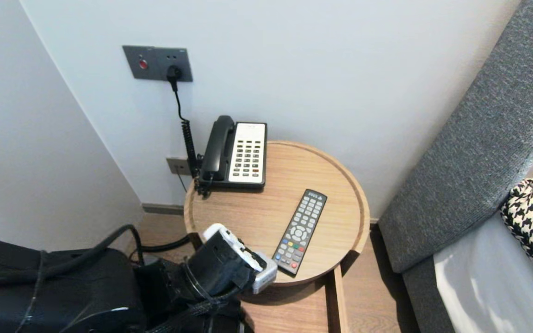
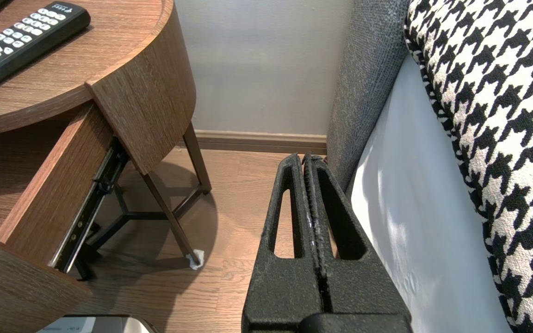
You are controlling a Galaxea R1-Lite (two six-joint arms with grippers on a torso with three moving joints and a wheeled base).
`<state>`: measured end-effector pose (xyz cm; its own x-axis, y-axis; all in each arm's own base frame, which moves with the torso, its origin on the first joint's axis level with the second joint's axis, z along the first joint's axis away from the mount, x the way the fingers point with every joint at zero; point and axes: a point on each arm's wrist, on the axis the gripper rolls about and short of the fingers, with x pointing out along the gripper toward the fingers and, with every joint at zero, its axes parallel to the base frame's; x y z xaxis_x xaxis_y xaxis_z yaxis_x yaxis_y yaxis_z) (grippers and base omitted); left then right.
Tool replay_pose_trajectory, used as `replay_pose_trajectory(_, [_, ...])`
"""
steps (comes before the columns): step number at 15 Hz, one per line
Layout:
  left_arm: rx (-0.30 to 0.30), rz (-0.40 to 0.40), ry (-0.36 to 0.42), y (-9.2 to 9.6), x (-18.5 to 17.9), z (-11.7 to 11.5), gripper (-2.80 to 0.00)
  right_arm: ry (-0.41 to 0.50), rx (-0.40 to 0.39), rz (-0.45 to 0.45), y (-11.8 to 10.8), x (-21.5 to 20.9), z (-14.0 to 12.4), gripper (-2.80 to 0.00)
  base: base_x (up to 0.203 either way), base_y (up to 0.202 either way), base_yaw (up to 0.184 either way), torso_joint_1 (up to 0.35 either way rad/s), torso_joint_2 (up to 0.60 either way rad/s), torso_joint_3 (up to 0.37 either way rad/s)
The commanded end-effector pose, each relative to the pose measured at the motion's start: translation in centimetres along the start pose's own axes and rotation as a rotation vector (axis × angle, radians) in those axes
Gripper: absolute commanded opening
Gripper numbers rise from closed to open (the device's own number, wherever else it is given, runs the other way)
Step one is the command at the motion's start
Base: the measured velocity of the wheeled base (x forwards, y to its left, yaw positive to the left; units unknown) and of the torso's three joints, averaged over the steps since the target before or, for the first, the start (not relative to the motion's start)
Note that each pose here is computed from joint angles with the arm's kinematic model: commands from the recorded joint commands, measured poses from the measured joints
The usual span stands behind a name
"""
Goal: Put the remote controls on the table in the drawer one by one
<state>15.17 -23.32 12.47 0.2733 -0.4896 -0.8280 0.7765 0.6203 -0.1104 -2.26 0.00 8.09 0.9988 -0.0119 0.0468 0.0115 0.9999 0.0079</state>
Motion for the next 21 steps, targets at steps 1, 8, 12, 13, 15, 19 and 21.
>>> replay_pose_trajectory(1, [-0.014,-0.001,-0.078,0.3,-2.4,0.3,0.00,0.025,0.000,-0.001,0.0,0.2,-0.7,-2.80,0.000,0.000,0.000,0.000,0.00,0.000])
replay_pose_trajectory(8, [-0.092,0.039,-0.261,2.4,-7.7,1.5,-2.80,0.025,0.000,-0.001,0.0,0.2,-0.7,-2.80,0.000,0.000,0.000,0.000,0.00,0.000])
replay_pose_trajectory(12, [-0.138,0.052,-0.341,2.2,-9.7,4.3,-2.80,0.025,0.001,-0.001,0.0,0.2,-0.7,-2.80,0.000,0.000,0.000,0.000,0.00,0.000])
replay_pose_trajectory(13, [-0.149,0.078,-0.354,2.2,-9.8,5.2,-2.80,0.026,0.001,-0.001,0.0,0.2,-0.7,-2.80,0.000,0.000,0.000,0.000,0.00,0.000])
replay_pose_trajectory(15, [-0.163,0.136,-0.377,2.2,-9.6,6.9,-2.80,0.026,0.000,-0.001,0.0,0.2,-0.7,-2.80,0.000,0.000,0.000,0.000,0.00,0.000])
replay_pose_trajectory(19, [-0.152,0.142,-0.386,1.9,-7.9,9.2,-2.80,0.025,0.001,-0.001,0.0,0.2,-0.7,-2.80,0.000,0.000,0.000,0.000,0.00,0.000])
replay_pose_trajectory(21, [-0.148,0.140,-0.390,1.8,-6.7,10.4,-2.80,0.025,0.001,-0.001,0.0,0.2,-0.7,-2.80,0.000,0.000,0.000,0.000,0.00,0.000])
